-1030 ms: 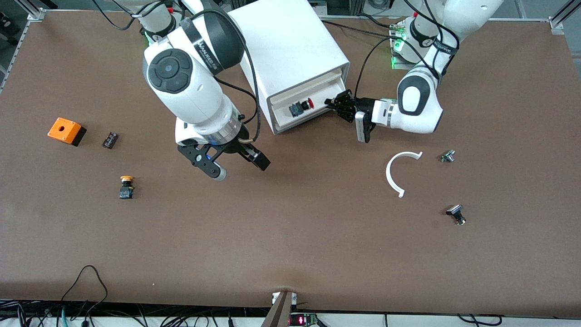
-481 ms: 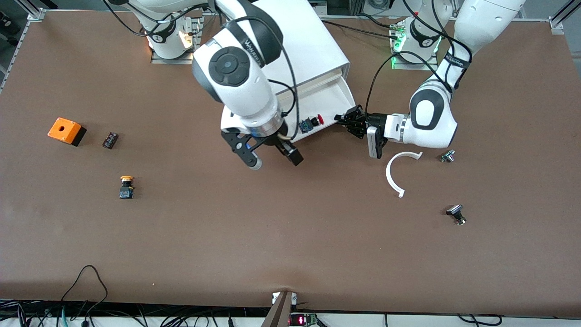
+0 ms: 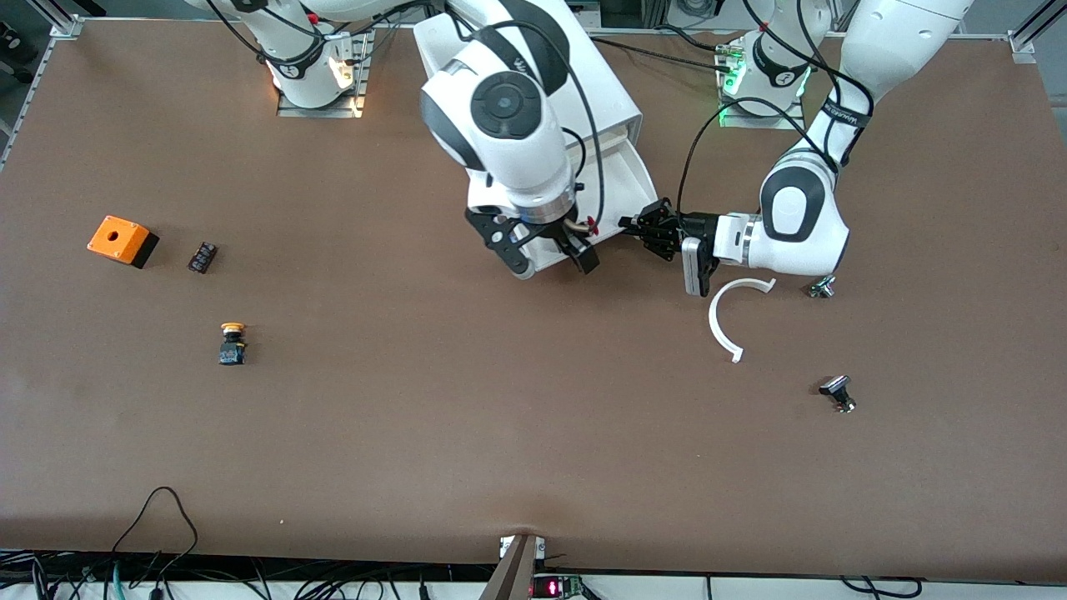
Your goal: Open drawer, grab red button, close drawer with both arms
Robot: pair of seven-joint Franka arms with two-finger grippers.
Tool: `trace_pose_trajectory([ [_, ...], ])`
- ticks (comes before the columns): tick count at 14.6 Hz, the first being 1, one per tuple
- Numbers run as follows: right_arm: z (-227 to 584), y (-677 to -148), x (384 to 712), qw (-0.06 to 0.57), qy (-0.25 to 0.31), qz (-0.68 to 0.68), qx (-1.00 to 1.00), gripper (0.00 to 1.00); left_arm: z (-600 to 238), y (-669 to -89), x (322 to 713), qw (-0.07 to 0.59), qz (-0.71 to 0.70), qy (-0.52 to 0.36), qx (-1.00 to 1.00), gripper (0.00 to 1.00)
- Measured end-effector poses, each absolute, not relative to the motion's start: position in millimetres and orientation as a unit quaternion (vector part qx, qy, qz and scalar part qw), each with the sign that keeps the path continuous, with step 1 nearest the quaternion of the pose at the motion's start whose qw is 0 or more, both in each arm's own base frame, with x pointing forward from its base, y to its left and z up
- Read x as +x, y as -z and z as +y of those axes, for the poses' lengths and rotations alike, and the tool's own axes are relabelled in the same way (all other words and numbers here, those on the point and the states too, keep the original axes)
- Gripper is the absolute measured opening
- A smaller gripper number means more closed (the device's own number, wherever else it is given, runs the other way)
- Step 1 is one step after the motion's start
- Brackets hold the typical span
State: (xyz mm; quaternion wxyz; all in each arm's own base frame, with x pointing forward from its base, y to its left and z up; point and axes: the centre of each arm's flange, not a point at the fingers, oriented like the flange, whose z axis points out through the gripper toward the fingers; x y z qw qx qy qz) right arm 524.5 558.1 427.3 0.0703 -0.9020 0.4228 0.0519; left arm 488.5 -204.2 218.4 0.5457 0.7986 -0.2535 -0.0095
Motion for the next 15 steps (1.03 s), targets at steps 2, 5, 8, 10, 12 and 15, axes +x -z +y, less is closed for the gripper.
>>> trace_pose_trajectory([
  [2,574,-402,506,0.039,-0.064,0.413,-0.908,1.0,-204,-221,492,0.544,-0.259,0.003,0.798,0.22],
  [5,587,-374,486,0.002,-0.071,0.402,-0.913,1.0,-197,-229,504,0.534,-0.276,-0.006,0.799,0.5],
  [8,594,-355,472,-0.019,-0.066,0.408,-0.91,1.0,-185,-244,515,0.535,-0.304,0.007,0.788,0.78],
  [10,595,-345,468,-0.029,-0.064,0.411,-0.909,1.0,-171,-264,528,0.519,-0.32,0.051,0.791,0.96],
  [12,595,-340,468,-0.03,-0.06,0.418,-0.906,1.0,-160,-301,547,0.484,-0.323,0.111,0.806,1.0],
  [15,595,-331,466,-0.028,-0.056,0.423,-0.904,0.99,-160,-350,567,0.435,-0.297,0.169,0.833,1.0],
])
